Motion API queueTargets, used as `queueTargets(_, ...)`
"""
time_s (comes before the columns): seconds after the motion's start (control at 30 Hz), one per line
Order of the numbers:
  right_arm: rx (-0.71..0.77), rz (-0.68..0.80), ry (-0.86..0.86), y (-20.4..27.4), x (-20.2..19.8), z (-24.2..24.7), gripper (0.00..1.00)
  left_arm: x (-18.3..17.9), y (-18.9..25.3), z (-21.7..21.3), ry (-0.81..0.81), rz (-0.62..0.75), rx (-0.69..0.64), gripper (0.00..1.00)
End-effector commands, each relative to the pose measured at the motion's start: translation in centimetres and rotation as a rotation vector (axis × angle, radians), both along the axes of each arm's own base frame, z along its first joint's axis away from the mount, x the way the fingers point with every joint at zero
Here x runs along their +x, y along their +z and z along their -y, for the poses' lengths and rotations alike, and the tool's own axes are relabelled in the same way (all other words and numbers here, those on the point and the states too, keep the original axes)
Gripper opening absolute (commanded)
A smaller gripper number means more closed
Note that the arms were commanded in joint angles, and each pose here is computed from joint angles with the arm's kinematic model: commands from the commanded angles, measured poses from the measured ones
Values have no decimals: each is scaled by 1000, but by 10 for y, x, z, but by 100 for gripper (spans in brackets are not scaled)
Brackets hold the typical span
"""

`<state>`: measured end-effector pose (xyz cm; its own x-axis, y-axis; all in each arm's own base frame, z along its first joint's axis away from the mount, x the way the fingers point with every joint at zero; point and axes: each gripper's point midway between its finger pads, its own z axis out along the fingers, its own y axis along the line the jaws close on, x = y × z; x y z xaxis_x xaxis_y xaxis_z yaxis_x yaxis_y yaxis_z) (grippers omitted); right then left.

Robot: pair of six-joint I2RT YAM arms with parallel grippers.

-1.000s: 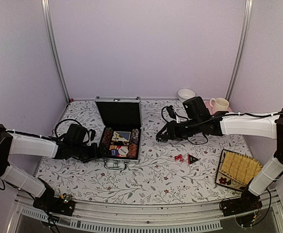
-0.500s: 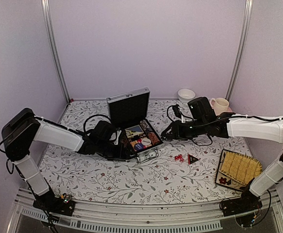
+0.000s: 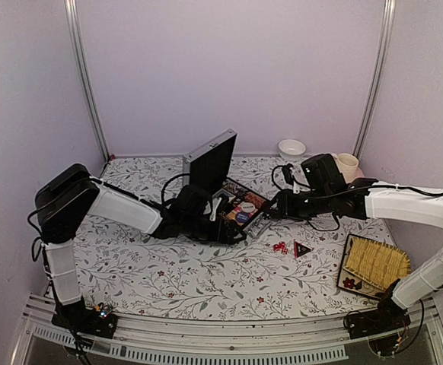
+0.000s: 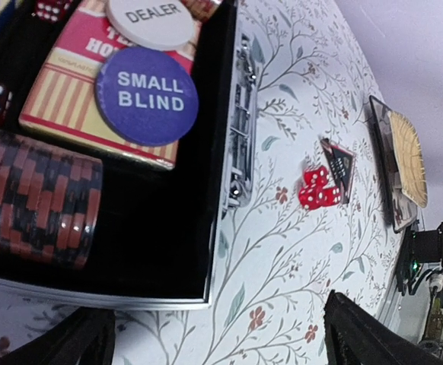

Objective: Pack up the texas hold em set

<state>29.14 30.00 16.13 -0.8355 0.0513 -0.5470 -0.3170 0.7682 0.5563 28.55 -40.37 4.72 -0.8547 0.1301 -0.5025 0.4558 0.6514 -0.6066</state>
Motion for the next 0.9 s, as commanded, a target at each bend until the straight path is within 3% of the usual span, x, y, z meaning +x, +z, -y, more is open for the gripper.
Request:
queueTargets(0.0,2,19,-58,8,2,9,16,18,31,41,-49,140,-133,95)
queueTargets(0.23,-4,6,-139,8,6,15,16,9,55,27,-72,221,-126,95)
queueTargets(0.43,-32,-28,-231,2,10,-2,15,-17,54,-42,-26,277,6,97)
queueTargets(0.57,-45,-95,-303,-12,13,-20,13,-18,58,-92,89,264,116,97)
queueTargets(0.73,-44,-155,-347,-26,13,-42,12,17,102,-152,263,202,116,97)
queueTargets(0.87,-84,-179,-393,-39,21,-48,13,45,175,-188,331,301,81,97)
